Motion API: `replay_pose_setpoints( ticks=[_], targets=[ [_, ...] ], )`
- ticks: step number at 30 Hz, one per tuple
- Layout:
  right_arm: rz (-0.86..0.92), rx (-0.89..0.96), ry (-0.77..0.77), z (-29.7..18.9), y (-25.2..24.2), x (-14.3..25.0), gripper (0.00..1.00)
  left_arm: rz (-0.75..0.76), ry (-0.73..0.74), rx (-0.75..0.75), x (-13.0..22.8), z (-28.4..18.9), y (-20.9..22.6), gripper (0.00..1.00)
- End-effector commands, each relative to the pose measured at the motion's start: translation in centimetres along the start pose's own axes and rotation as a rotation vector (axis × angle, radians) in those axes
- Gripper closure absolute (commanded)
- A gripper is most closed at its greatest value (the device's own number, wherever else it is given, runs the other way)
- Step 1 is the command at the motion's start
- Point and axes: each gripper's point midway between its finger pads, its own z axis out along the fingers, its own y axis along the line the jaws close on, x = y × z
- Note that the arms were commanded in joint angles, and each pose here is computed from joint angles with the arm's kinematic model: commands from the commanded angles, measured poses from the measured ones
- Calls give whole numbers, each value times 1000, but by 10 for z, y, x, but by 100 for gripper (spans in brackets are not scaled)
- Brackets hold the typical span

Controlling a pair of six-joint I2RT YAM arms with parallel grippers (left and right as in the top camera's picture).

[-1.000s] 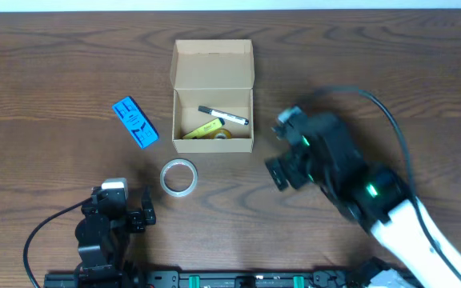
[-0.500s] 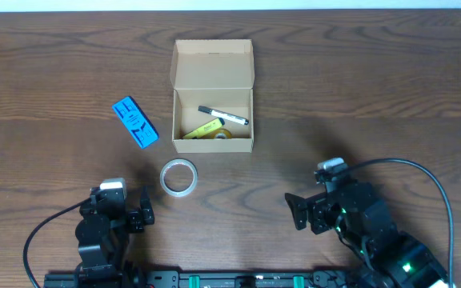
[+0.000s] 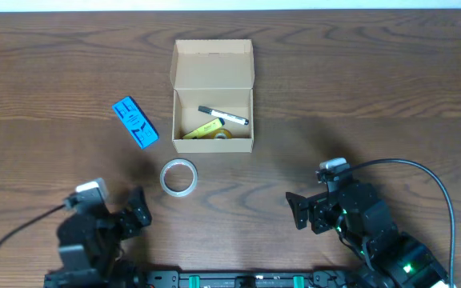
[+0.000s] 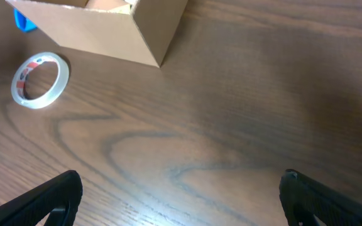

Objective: Pack container
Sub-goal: 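Reach the left gripper to the blue duster and grasp it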

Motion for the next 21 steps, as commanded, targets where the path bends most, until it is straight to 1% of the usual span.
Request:
replay_pose_setpoints(
  ticks=[1,3,6,9,11,15,17,21],
  targets=[
    [20,16,-8,-1,-4,-2,1,-74,69,9,-25,-12,-15,5],
    [20,16,-8,-1,-4,-2,1,-79,125,-10,-45,-16,-22,5],
    [20,16,-8,-1,-4,-2,1,-86,172,5,-80,-14,-38,5],
    [20,16,-8,-1,-4,-2,1,-89,195,-8,-101,-1,-43,5],
    [20,16,-8,-1,-4,-2,1,-100,231,-18,-101,12,-42,5],
    [20,16,-8,-1,-4,-2,1,-222,252,-37,-109,46,-42,5],
    [20,16,-8,-1,-4,-2,1,-256,262,-45,-111,60,-42,5],
    [20,16,-8,-1,-4,-2,1,-320,322,-79,-104,87,-38,4]
  ],
)
